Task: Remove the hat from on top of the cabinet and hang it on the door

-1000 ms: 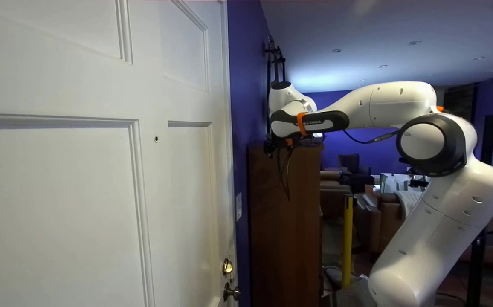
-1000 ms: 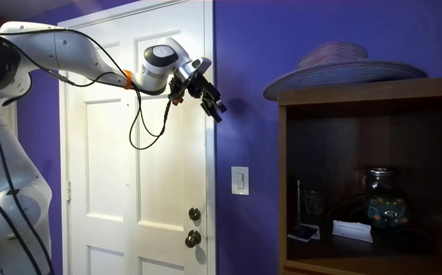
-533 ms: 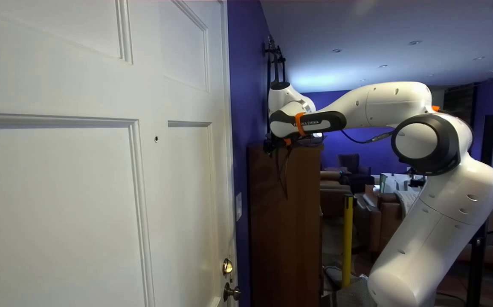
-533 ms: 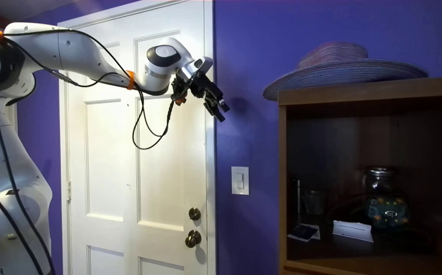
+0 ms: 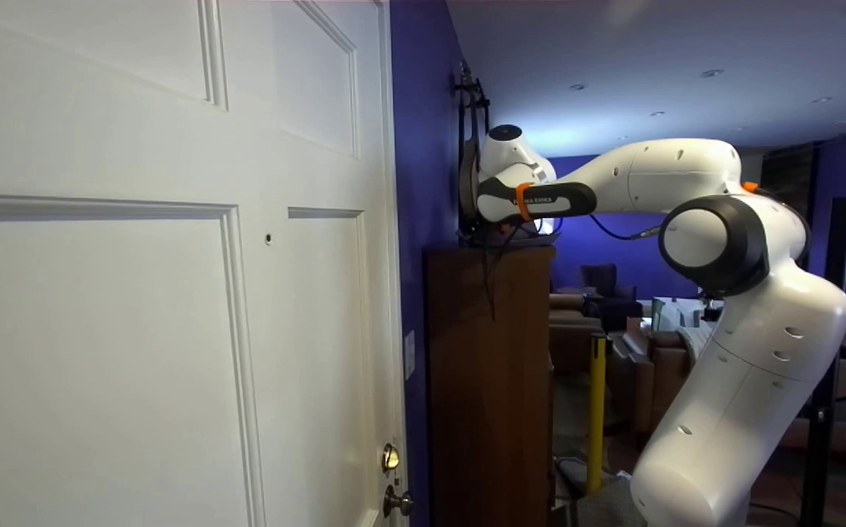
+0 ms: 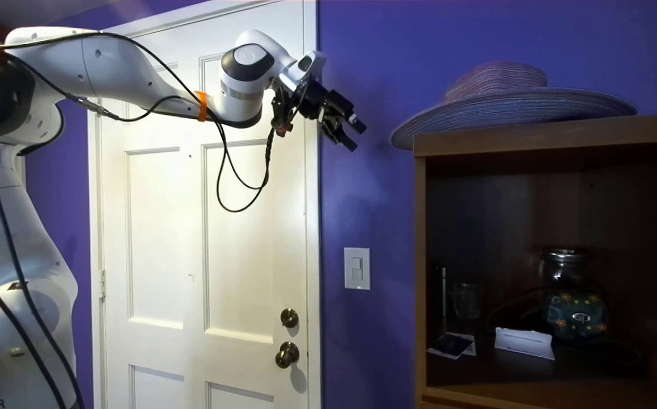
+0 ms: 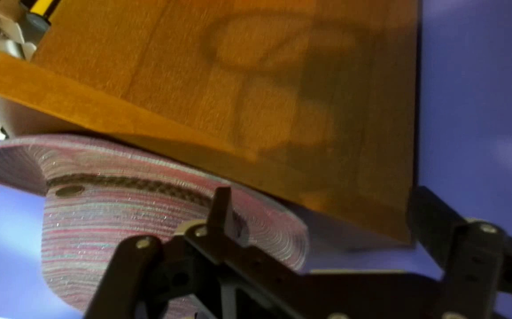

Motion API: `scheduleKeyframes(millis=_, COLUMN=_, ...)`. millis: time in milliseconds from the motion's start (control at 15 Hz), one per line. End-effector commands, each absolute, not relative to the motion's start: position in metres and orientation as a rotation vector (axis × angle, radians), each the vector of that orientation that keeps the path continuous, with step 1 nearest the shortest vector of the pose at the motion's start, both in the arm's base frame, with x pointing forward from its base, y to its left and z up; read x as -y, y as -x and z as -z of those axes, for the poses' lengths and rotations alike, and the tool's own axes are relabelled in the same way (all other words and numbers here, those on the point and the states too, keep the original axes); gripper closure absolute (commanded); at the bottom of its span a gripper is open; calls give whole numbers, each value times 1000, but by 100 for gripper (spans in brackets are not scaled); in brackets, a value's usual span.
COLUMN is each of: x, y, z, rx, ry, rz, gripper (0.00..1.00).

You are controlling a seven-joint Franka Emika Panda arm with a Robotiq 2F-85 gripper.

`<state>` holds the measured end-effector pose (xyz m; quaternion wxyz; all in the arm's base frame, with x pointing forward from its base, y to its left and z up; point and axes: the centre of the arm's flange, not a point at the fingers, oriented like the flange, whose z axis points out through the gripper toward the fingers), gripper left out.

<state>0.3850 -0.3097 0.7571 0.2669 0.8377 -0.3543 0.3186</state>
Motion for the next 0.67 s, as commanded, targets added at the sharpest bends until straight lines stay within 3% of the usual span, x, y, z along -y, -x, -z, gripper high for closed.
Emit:
scheduleKeyframes(millis=0, x=353, y=-392, z=-784, rx=913, ry=-2133, rz=-981, gripper=0)
scheduleKeyframes(millis=600, x=407, y=-381, z=-779, rx=1050, ry=-2037, rz=-1004, gripper=0)
